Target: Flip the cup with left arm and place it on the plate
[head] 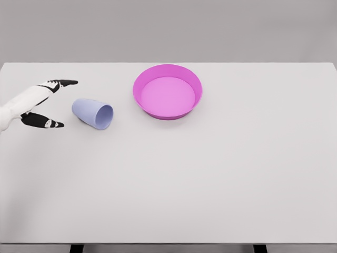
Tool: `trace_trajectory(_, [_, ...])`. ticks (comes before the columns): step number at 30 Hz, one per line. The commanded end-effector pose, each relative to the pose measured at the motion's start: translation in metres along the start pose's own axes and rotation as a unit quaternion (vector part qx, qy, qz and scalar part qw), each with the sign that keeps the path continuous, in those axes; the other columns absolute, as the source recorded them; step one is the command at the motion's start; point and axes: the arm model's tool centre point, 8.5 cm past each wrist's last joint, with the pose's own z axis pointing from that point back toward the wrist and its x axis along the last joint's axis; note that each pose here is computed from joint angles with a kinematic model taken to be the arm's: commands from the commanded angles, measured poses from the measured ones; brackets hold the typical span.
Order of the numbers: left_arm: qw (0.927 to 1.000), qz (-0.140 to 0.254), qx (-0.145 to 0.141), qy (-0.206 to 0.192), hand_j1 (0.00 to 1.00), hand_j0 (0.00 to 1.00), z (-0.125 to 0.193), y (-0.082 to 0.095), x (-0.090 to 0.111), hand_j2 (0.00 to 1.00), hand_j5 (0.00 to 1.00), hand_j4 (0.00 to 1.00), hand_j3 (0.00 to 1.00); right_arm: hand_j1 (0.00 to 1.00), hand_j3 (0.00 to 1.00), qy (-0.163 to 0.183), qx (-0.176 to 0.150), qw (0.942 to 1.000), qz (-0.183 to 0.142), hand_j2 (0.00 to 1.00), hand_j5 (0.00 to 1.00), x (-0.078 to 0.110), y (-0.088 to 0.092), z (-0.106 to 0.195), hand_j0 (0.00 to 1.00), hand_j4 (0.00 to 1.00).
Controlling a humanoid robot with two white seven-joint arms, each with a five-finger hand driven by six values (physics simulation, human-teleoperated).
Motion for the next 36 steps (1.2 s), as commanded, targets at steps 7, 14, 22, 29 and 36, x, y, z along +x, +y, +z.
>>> trace_trajectory(7, [0.9959,-0.080,-0.043,0.005,1.00,1.00,-0.039,-0.015,0.011,1.00,1.00,1.00,1.00,1.00,1.00,0.002,0.003,1.0000,0.000,1.00,1.00,-0.002,0.001,0.000,1.00,1.00])
trace_trajectory(14, [0.9878,-0.118,-0.101,-0.014,1.00,1.00,-0.067,-0.028,0.026,1.00,1.00,1.00,1.00,1.00,1.00,0.002,0.003,1.0000,0.000,1.00,1.00,-0.002,0.001,0.000,1.00,1.00])
trace_trajectory(22, [0.9929,-0.080,-0.083,0.031,1.00,1.00,-0.043,-0.002,-0.010,1.00,1.00,1.00,1.00,1.00,1.00,0.002,0.003,1.0000,0.000,1.00,1.00,-0.002,0.001,0.000,1.00,1.00])
trace_trajectory(29, [0.9924,-0.058,-0.102,0.036,1.00,1.00,-0.054,-0.022,-0.016,1.00,1.00,1.00,1.00,1.00,1.00,0.002,0.003,1.0000,0.000,1.00,1.00,-0.002,0.001,0.000,1.00,1.00])
trace_trajectory(36, [0.9910,-0.042,-0.125,0.024,1.00,1.00,-0.068,-0.038,-0.009,1.00,1.00,1.00,1.00,1.00,1.00,0.002,0.003,1.0000,0.000,1.00,1.00,-0.002,0.001,0.000,1.00,1.00])
